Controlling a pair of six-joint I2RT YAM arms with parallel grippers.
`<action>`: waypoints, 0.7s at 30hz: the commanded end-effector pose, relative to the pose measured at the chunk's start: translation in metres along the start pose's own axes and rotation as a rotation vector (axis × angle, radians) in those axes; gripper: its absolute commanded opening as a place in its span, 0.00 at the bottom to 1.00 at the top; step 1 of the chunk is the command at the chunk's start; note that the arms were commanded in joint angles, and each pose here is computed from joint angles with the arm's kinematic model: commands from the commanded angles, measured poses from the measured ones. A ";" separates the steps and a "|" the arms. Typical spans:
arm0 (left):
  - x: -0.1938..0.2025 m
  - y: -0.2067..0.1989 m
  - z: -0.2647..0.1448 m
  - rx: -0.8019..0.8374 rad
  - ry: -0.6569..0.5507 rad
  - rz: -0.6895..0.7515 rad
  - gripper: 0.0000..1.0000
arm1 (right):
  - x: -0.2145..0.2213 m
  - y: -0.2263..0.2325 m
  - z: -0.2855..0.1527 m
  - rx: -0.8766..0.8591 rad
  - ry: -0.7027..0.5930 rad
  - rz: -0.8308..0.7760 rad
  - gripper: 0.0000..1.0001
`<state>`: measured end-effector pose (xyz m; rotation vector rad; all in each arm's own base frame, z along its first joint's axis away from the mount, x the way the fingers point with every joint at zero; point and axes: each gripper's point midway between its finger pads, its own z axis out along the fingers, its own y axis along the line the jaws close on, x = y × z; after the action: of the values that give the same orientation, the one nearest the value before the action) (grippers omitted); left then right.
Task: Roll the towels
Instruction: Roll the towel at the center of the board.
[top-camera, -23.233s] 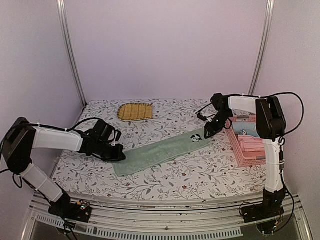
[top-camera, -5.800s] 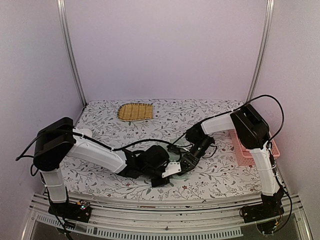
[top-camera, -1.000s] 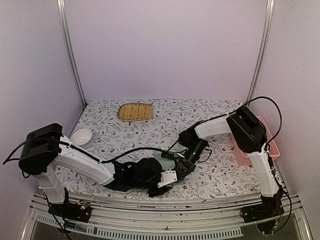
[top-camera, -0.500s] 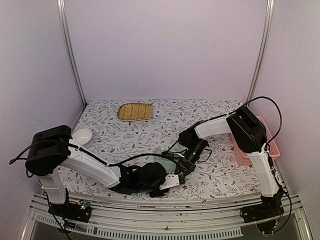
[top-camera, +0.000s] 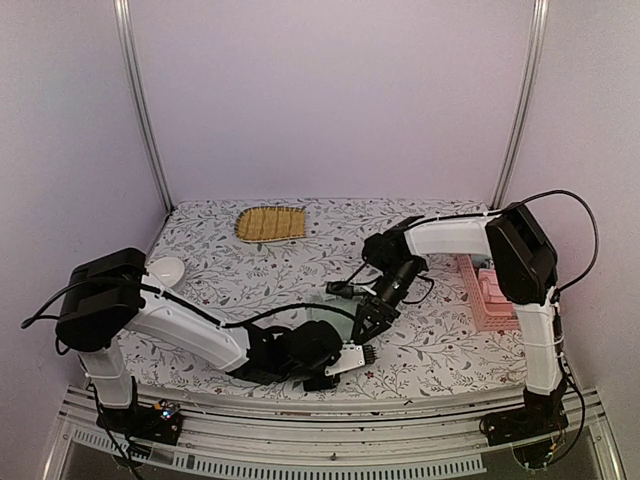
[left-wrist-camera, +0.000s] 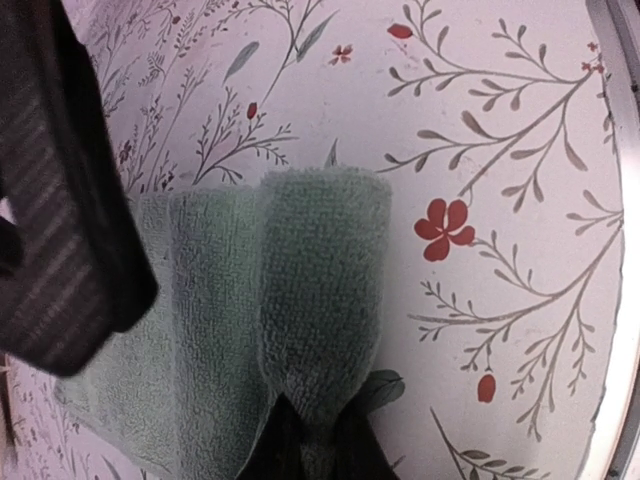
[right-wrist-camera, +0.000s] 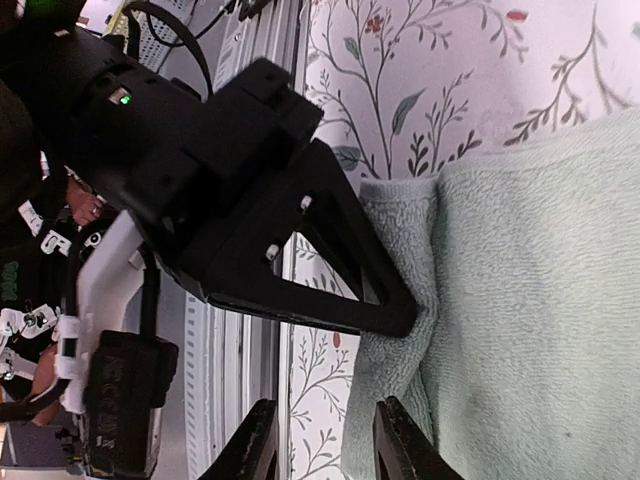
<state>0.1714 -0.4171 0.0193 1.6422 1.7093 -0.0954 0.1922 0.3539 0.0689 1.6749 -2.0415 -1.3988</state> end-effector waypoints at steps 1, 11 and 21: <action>0.031 -0.026 -0.006 0.129 0.137 -0.017 0.03 | -0.008 -0.025 -0.023 0.156 -0.007 -0.006 0.35; 0.017 -0.036 -0.016 0.213 0.168 -0.079 0.01 | 0.013 -0.113 -0.010 0.384 0.106 0.144 0.24; 0.023 -0.050 -0.017 0.295 0.215 -0.133 0.00 | 0.031 -0.144 -0.013 0.510 0.161 0.232 0.22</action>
<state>0.1516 -0.4158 0.0214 1.6727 1.9291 -0.1988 0.2561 0.3523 0.0159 1.5426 -2.3893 -1.0209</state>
